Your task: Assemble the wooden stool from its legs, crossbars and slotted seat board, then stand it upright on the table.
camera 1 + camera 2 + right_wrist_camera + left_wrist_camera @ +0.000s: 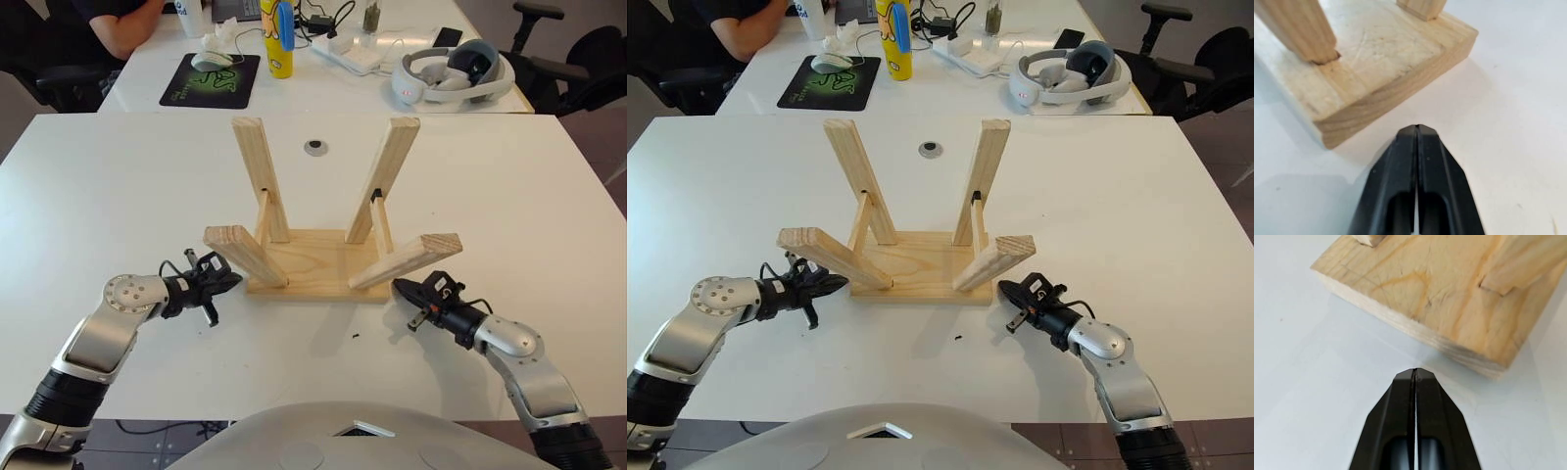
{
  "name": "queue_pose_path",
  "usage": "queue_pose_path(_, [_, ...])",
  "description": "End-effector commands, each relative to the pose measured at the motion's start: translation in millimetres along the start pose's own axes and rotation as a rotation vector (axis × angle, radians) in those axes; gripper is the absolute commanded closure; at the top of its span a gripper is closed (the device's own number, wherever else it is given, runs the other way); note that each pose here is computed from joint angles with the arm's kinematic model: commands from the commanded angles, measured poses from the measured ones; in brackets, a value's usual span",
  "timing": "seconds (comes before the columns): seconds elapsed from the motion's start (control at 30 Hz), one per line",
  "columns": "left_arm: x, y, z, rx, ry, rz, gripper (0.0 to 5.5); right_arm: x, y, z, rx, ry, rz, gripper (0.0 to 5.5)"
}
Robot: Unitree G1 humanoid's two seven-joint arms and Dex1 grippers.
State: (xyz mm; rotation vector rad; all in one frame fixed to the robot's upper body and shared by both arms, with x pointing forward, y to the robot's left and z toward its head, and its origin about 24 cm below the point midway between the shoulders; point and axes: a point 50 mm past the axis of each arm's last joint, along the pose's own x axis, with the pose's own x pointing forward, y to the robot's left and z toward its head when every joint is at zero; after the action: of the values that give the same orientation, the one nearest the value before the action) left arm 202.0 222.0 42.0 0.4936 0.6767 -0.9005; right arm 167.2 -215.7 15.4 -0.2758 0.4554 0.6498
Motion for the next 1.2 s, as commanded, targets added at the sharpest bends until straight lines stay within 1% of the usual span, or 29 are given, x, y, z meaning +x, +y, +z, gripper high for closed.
queue_pose_path(0.03, [-7.2,-14.7,-36.8,-0.113,0.156,-0.073,5.49,-11.0,10.9,-24.1,0.064,0.128,0.018,5.5])
queue_pose_path(0.3, [7.2,-23.7,-21.2,-0.156,0.057,-0.098,5.49,2.6,27.9,-10.6,0.071,0.083,0.085,5.5])
queue_pose_path(0.47, [12.5,-27.9,-15.8,-0.146,0.041,-0.114,5.49,8.8,35.5,-5.1,0.069,0.072,0.121,5.5])
queue_pose_path(0.8, [19.2,-34.8,-6.3,-0.141,0.009,-0.148,5.49,12.6,37.8,-1.5,0.062,0.062,0.147,5.5])
queue_pose_path(1.0, [6.4,-38.4,3.3,-0.11,0.001,-0.2,5.49,1.2,43.7,16.7,0.034,0.011,0.236,5.5])
queue_pose_path(1.1, [-4.3,-37.9,14.0,-0.077,-0.008,-0.23,5.49,-4.7,42.6,32.8,0.006,-0.029,0.261,5.5])
queue_pose_path(1.2, [-20.7,-30.8,32.0,-0.028,-0.026,-0.253,5.49,-15.4,39.6,49.0,-0.009,-0.058,0.276,5.5])
